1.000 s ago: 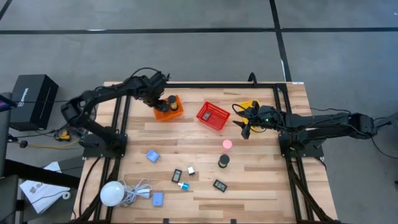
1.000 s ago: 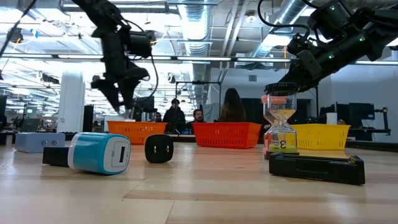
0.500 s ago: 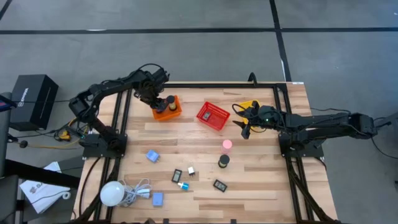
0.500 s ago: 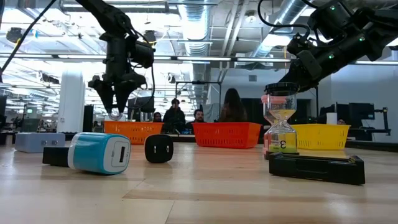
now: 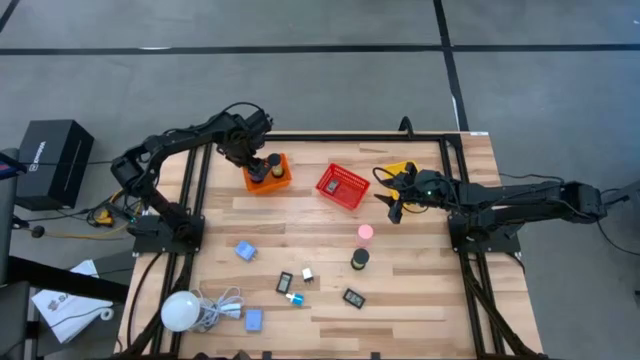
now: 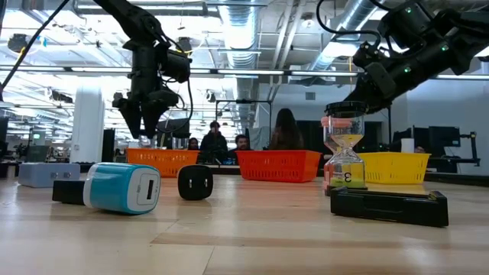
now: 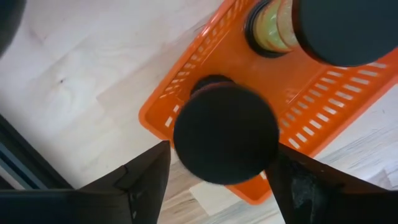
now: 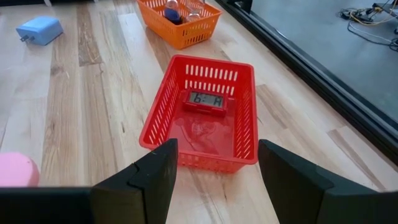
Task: Pick & Place Office items
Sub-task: Put the blue hourglass into the orange bin, then put the right black digital clock into the red bin
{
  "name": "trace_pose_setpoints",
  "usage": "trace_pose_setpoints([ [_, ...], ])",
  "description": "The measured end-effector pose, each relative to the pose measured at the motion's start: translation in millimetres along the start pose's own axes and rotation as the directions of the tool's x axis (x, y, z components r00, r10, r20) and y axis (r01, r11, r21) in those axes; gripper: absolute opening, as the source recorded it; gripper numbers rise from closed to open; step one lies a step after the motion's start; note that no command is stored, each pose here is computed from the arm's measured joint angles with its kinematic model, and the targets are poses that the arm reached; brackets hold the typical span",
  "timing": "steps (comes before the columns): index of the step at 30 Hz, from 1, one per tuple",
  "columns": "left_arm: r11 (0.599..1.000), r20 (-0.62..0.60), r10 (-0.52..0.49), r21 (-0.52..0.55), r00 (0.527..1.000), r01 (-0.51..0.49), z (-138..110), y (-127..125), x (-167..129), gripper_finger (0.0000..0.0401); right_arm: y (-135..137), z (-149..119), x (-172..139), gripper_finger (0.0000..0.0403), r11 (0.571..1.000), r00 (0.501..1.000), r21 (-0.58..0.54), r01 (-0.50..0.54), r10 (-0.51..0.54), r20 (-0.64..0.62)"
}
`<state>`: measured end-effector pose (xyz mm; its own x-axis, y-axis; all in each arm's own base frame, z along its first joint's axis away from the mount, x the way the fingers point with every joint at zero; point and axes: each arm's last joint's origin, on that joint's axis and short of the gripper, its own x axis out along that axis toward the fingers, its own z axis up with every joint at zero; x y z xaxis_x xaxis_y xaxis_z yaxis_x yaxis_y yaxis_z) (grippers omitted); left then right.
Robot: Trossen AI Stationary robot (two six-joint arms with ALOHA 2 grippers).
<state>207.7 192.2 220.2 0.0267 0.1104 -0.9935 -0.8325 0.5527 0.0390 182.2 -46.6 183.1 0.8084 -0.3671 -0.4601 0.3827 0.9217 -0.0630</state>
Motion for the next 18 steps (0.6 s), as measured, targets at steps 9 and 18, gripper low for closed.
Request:
trace_pose_setpoints([
  [9,0.999,0.017,0.052,-0.001,0.999,-0.052,1,1,0,0.0285,0,-7,1,0.0214,1.0,1.0,0.0,0.0,0.0,-0.015],
  [18,0.999,0.151,-0.032,-0.038,0.988,0.038,-16,3,-40,0.0281,0,-3,1,0.0214,1.0,1.0,0.008,-0.001,0.001,0.027],
])
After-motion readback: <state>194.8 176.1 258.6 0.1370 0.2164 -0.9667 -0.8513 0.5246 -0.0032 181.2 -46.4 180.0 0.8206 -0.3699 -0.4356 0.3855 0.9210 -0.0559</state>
